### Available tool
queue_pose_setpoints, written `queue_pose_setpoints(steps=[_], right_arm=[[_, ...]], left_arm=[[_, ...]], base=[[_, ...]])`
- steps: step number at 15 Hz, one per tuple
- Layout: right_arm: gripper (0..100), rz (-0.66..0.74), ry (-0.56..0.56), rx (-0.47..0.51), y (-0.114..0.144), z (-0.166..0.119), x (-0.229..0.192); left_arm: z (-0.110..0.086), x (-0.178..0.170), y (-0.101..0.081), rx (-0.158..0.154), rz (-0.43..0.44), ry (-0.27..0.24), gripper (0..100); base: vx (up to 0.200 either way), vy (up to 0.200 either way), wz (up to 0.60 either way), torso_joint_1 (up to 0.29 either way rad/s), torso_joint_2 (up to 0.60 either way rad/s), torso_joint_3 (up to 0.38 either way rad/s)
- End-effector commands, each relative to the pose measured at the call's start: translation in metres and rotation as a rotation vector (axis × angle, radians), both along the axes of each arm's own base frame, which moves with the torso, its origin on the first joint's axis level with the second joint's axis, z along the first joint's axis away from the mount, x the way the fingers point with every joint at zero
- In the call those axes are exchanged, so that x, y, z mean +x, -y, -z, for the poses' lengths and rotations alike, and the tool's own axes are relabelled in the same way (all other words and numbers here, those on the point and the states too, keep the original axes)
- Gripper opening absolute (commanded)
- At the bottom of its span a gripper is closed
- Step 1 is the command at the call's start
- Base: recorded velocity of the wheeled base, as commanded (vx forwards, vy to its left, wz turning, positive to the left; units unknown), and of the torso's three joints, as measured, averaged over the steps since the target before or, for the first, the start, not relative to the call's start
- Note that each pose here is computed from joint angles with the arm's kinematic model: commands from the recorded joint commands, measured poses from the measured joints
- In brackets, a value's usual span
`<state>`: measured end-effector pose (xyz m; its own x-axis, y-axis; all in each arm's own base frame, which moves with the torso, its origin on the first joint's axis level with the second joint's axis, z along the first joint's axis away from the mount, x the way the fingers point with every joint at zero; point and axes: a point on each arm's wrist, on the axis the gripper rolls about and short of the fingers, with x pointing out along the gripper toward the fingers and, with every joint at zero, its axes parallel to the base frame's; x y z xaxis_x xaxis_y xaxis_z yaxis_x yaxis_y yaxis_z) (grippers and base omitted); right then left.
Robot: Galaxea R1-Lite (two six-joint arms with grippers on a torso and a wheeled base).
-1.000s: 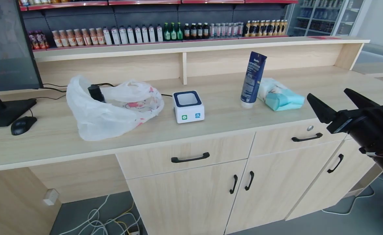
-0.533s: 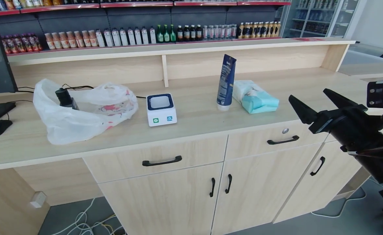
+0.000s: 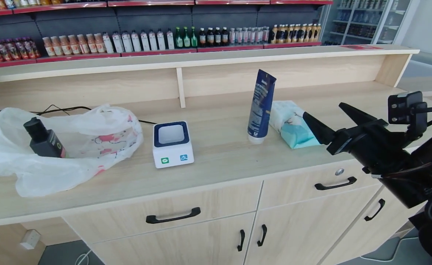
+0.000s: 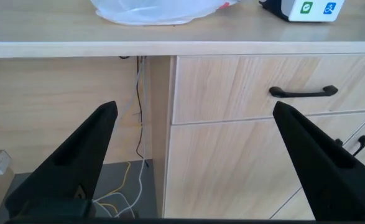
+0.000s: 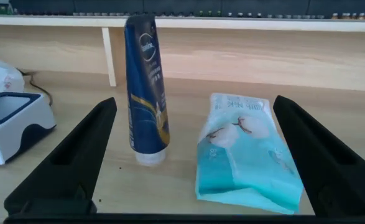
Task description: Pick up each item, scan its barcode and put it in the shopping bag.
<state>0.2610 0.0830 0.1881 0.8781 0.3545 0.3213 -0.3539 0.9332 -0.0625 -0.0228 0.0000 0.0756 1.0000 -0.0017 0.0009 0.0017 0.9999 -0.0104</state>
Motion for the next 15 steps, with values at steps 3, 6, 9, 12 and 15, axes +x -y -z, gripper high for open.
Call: queue_pose_setpoints(steps=[3,6,9,12,15], right_arm=[[100,-0.079,-0.016,-0.006,-0.028,0.009,0.013],[100,-0.129,-0.013,-0.004,-0.053,0.017,0.033],[100,-0.154,-0.033,-0.015,-0.067,0.028,0.041],[100,-0.145,-0.048,-0.02,-0.068,0.035,0.048],[100,-0.146,-0.048,-0.02,-0.073,0.04,0.056]], left_arm=[[0.0,0.0,0.0,0.0,0.0,0.001,100],[0.0,0.0,0.0,0.0,0.0,0.001,100],[0.0,0.0,0.0,0.0,0.0,0.002,100],[0.0,0.0,0.0,0.0,0.0,0.002,100],[0.0,0.0,0.0,0.0,0.001,0.002,100]], base=[[0.0,0.0,0.0,0.0,0.0,0.0],[0.0,0.0,0.0,0.0,0.0,0.0],[0.0,0.0,0.0,0.0,0.0,0.0],[0.0,0.0,0.0,0.0,0.0,0.0],[0.0,0.0,0.0,0.0,0.0,0.0]])
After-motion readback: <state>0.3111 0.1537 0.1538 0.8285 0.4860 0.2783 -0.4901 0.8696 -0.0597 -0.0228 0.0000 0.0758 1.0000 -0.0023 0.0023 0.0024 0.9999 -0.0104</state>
